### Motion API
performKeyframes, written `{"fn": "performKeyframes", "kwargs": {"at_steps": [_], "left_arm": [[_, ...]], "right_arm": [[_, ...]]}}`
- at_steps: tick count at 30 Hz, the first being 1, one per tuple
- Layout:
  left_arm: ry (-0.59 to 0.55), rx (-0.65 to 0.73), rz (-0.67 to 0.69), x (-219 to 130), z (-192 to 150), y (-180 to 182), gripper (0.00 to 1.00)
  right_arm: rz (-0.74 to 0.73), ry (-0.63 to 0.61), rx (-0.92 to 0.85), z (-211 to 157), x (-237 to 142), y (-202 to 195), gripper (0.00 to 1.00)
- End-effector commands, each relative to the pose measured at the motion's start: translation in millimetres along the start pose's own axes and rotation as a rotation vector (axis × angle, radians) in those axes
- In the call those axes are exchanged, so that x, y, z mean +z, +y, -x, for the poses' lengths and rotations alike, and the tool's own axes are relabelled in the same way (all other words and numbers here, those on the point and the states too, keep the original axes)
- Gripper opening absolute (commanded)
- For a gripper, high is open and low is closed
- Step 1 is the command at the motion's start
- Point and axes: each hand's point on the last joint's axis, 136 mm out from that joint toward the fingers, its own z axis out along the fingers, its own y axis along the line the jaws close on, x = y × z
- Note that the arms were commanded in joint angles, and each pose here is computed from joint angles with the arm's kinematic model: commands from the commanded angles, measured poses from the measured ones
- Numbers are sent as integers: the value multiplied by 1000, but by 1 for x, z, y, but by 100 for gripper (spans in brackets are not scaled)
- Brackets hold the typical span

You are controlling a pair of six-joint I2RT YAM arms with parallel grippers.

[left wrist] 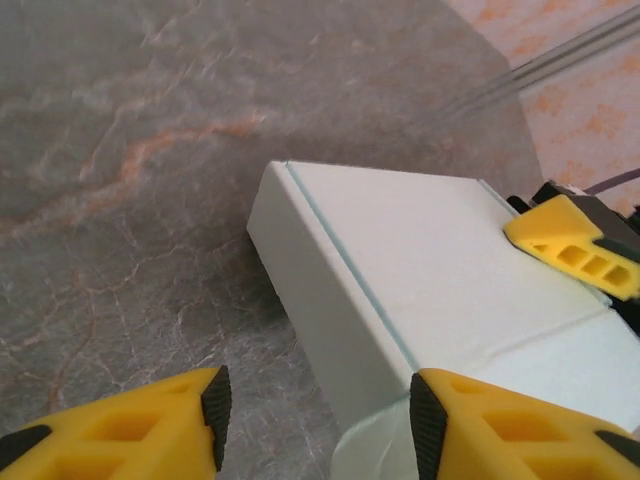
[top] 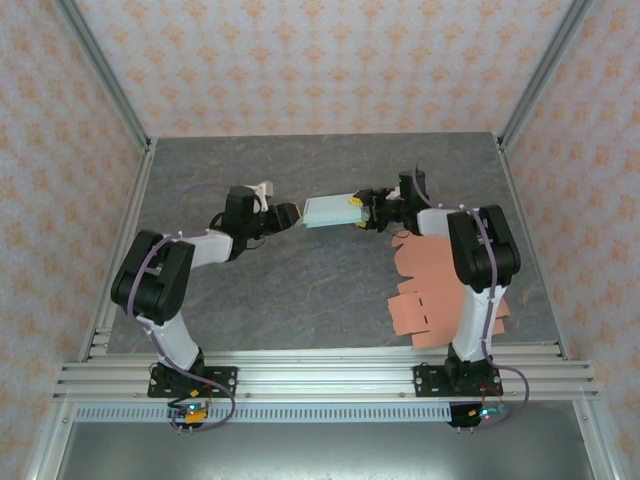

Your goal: Fold the paper box

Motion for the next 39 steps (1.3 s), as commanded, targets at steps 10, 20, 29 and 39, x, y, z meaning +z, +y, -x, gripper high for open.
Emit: {"fn": "performKeyframes", "kwargs": {"at_steps": [10,20,29,39], "left_arm": [[-47,949,-168,-27,-56,-79,61],[-27,1235,-47,-24,-83,-76,65],[-81,1302,14,1,-77,-88,64],[-175,1241,83,0,-58,-88,65]], "right_arm": [[-290,216,141,-65,-74,-1,47],[-318,234,222,-62,-78,-17,46],[-346,229,265,-56,-73,-29,45],[-382,242,300,-61,-69,-44,44]]}}
